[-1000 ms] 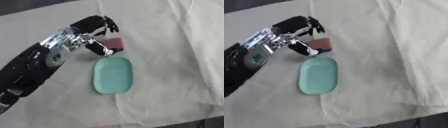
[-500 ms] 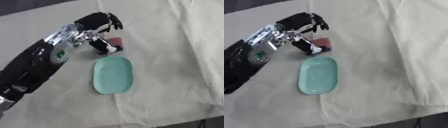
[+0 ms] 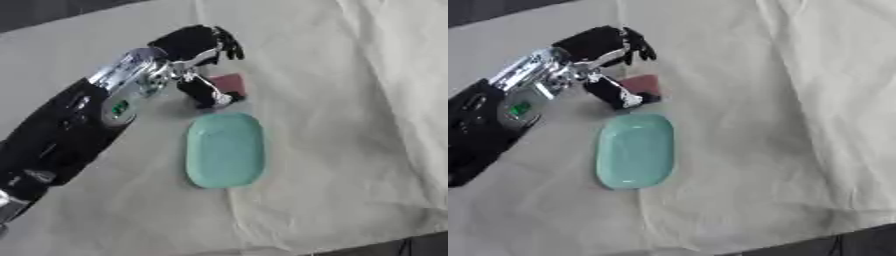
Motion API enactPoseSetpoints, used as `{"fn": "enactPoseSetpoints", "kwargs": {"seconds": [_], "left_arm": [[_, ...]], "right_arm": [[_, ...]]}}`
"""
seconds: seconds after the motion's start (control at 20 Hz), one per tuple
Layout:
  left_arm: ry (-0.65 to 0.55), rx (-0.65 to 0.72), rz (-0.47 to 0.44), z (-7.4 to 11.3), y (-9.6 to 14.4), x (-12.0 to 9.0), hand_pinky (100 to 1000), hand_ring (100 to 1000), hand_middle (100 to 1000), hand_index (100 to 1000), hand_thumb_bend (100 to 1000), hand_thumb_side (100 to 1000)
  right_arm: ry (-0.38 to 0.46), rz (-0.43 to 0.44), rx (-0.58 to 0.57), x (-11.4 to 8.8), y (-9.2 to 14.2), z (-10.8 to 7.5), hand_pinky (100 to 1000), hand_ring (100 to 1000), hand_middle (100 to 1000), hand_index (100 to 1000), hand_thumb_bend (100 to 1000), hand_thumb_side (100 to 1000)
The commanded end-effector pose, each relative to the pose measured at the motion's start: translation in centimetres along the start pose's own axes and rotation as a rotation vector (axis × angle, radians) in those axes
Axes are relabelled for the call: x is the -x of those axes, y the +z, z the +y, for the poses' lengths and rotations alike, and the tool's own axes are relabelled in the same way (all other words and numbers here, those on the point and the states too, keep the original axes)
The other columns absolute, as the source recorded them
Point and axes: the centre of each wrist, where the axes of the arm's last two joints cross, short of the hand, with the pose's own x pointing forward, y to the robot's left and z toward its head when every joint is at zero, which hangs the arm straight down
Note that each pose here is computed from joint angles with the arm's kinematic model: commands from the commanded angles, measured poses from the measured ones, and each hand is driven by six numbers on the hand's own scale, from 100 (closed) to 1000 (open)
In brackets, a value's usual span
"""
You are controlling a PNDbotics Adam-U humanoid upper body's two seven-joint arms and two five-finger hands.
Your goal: Pick up objects on the table and place them in the box.
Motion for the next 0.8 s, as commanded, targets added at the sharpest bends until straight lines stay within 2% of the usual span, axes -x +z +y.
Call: {"fn": "enactPoseSetpoints", "kwargs": {"seconds": [0.05, 0.8], "left_arm": [[-0.017, -0.024, 0.012, 0.9, 0.1, 0.4, 453, 556, 635, 794, 385, 413], [0.008, 0.0, 0.062, -0.3, 0.2, 1.5, 453, 552, 627, 793, 374, 433]], "right_arm": [[0.008, -0.041, 0.001, -0.8, -0.6, -0.4, 396, 605, 852, 853, 100, 480], [0.002, -0.066, -0.004, -1.1, -1.3, -0.2, 396, 604, 850, 846, 100, 479]]}}
